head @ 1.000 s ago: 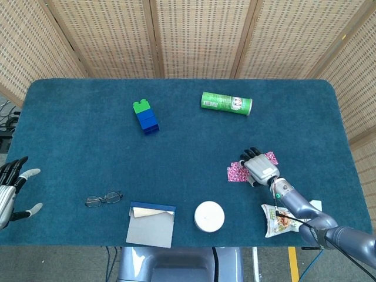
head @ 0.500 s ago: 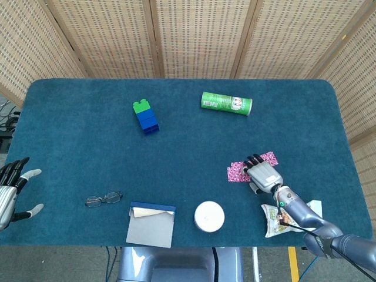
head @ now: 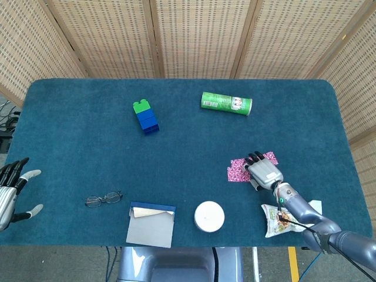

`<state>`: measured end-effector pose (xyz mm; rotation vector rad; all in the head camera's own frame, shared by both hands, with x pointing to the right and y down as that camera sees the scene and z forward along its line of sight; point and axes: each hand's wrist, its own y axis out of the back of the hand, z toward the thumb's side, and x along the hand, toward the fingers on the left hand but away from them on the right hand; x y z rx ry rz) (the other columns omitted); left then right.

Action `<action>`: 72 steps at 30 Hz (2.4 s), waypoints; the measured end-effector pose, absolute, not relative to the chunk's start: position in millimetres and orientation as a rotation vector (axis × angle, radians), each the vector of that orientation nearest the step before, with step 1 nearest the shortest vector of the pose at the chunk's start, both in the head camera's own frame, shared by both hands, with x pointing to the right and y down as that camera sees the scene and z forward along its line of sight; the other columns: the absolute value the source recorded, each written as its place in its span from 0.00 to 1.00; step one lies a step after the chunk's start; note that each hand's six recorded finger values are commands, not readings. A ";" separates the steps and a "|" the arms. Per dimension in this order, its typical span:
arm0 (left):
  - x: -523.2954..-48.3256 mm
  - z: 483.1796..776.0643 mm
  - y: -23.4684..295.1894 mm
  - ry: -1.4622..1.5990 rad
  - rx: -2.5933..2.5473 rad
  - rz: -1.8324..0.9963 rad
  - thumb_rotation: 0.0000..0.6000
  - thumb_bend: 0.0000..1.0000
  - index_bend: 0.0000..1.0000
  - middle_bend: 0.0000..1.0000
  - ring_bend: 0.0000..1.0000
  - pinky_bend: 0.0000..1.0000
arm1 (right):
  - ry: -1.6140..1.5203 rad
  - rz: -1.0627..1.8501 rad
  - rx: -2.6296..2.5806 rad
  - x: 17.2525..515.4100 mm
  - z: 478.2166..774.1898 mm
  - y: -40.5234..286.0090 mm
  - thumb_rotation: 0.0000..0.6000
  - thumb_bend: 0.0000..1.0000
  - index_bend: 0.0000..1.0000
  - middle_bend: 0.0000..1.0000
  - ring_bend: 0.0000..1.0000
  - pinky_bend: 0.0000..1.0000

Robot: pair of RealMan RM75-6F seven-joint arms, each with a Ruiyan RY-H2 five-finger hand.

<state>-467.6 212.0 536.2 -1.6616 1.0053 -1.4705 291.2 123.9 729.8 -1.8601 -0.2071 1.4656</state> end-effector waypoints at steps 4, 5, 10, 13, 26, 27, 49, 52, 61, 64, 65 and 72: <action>-470.0 535.5 212.4 1.011 -1.656 -1.474 1.00 0.18 0.22 0.03 0.00 0.04 | -0.214 1.480 -1.853 292.2 733.8 118.8 1.00 0.57 0.28 0.17 0.00 0.00; -470.6 535.5 212.6 1.012 -1.655 -1.475 1.00 0.18 0.22 0.03 0.00 0.04 | -0.217 1.481 -1.852 291.6 734.8 116.9 1.00 0.57 0.28 0.17 0.00 0.00; -473.2 535.7 213.5 1.017 -1.652 -1.480 1.00 0.18 0.22 0.03 0.00 0.04 | -0.219 1.475 -1.841 283.9 738.4 106.4 1.00 0.57 0.28 0.17 0.00 0.00; -474.8 535.1 213.9 1.022 -1.648 -1.483 1.00 0.18 0.22 0.03 0.00 0.04 | -0.223 1.474 -1.837 279.9 739.8 101.7 1.00 0.57 0.28 0.17 0.00 0.00; -478.8 535.2 214.5 1.027 -1.643 -1.490 1.00 0.18 0.22 0.03 0.00 0.04 | -0.232 1.457 -1.824 271.0 737.0 93.4 1.00 0.57 0.28 0.17 0.00 0.00; -478.5 535.5 214.3 1.026 -1.644 -1.489 1.00 0.18 0.22 0.03 0.00 0.04 | -0.233 1.454 -1.823 270.8 735.7 93.2 1.00 0.57 0.28 0.17 0.00 0.00; -475.3 533.7 216.3 1.017 -1.654 -1.474 1.00 0.18 0.22 0.03 0.00 0.04 | -0.502 1.422 -1.835 289.8 699.6 85.7 1.00 0.19 0.33 0.17 0.00 0.00; -474.2 533.9 216.6 1.013 -1.658 -1.472 1.00 0.18 0.22 0.03 0.00 0.04 | -0.549 1.425 -1.846 293.9 698.1 85.2 1.00 0.20 0.33 0.17 0.00 0.00; -473.5 534.1 217.3 1.006 -1.661 -1.471 1.00 0.18 0.22 0.03 0.00 0.04 | -0.573 1.427 -1.870 291.3 701.4 91.8 1.00 0.26 0.34 0.17 0.00 0.00; -473.9 534.8 217.6 1.004 -1.662 -1.474 1.00 0.18 0.22 0.03 0.00 0.04 | -0.562 1.426 -1.890 286.7 704.1 96.9 1.00 0.26 0.34 0.17 0.00 0.00; -474.0 535.0 217.7 1.003 -1.663 -1.475 1.00 0.18 0.22 0.03 0.00 0.04 | -0.556 1.425 -1.896 284.5 705.2 98.8 1.00 0.26 0.34 0.17 0.00 0.00; -475.8 535.8 218.2 1.002 -1.664 -1.477 1.00 0.18 0.22 0.03 0.00 0.04 | -0.524 1.419 -1.920 270.9 710.8 107.4 1.00 0.26 0.34 0.17 0.00 0.00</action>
